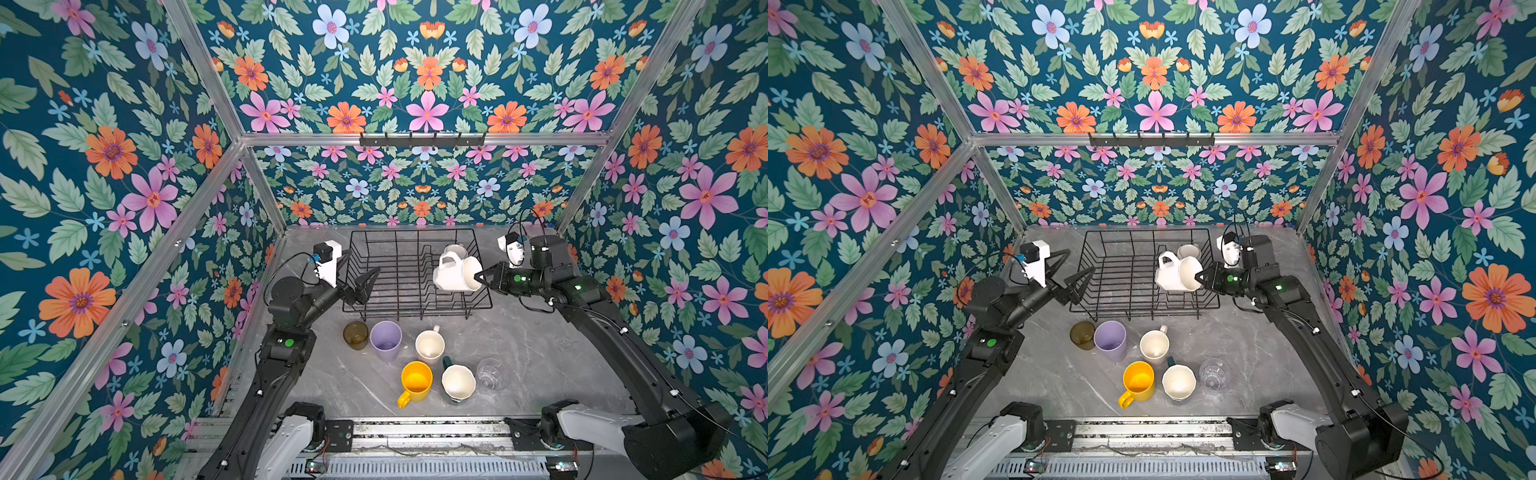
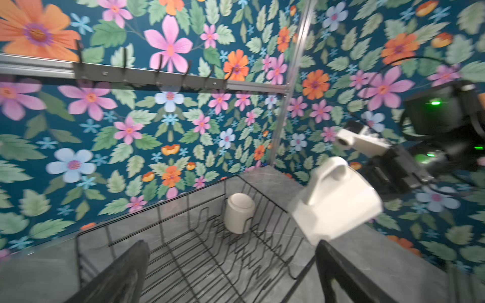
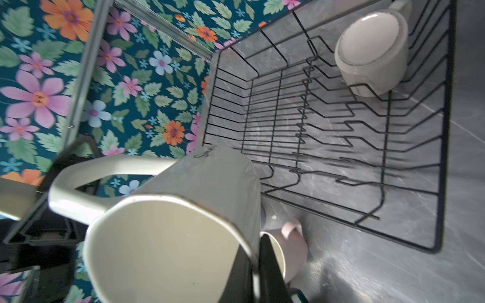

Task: Load cups into a dish rack
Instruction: Place the cup upside down at the dish rack.

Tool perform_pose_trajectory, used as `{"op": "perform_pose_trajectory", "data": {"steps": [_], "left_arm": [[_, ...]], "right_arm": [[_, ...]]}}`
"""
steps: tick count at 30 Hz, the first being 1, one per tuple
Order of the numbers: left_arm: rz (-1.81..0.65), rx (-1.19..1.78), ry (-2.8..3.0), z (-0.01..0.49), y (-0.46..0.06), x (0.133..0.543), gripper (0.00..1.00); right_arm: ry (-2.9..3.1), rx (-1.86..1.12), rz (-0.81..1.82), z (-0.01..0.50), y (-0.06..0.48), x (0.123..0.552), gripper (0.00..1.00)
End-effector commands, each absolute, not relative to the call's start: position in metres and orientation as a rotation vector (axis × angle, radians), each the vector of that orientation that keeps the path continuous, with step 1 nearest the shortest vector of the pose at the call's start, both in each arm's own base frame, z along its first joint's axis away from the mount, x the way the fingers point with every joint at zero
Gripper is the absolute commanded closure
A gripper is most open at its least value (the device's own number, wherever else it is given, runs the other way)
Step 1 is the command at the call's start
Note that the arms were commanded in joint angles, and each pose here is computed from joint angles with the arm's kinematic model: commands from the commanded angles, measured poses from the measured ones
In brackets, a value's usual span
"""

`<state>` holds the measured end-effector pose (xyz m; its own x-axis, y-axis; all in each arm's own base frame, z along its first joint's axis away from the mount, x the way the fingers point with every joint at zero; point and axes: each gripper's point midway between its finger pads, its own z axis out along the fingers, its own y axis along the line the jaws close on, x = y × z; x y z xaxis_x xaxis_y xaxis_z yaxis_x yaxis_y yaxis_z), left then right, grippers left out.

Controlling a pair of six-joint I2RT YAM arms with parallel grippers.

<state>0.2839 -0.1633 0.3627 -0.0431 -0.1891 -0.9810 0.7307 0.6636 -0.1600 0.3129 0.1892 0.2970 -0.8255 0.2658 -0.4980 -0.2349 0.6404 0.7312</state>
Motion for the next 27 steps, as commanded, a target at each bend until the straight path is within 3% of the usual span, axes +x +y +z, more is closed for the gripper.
{"op": "perform_pose_trajectory", "data": {"steps": [1, 12, 27], "left_arm": [[-1.010, 0.601, 1.196, 0.401, -0.182, 0.249, 0.00], [-1.300, 0.732, 1.073, 0.411, -0.202, 0.229, 0.01], [-1.267, 0.719, 1.153, 0.399, -0.208, 0.240, 0.00]], "right_arm": [[2.076, -0.103, 1.321, 0.348, 0.208, 0.322, 1.00], [1.935, -0.291, 1.554, 0.387, 0.234, 0.319, 1.00], [1.868, -0.526, 1.677, 0.415, 0.280, 0.289, 1.00]]}}
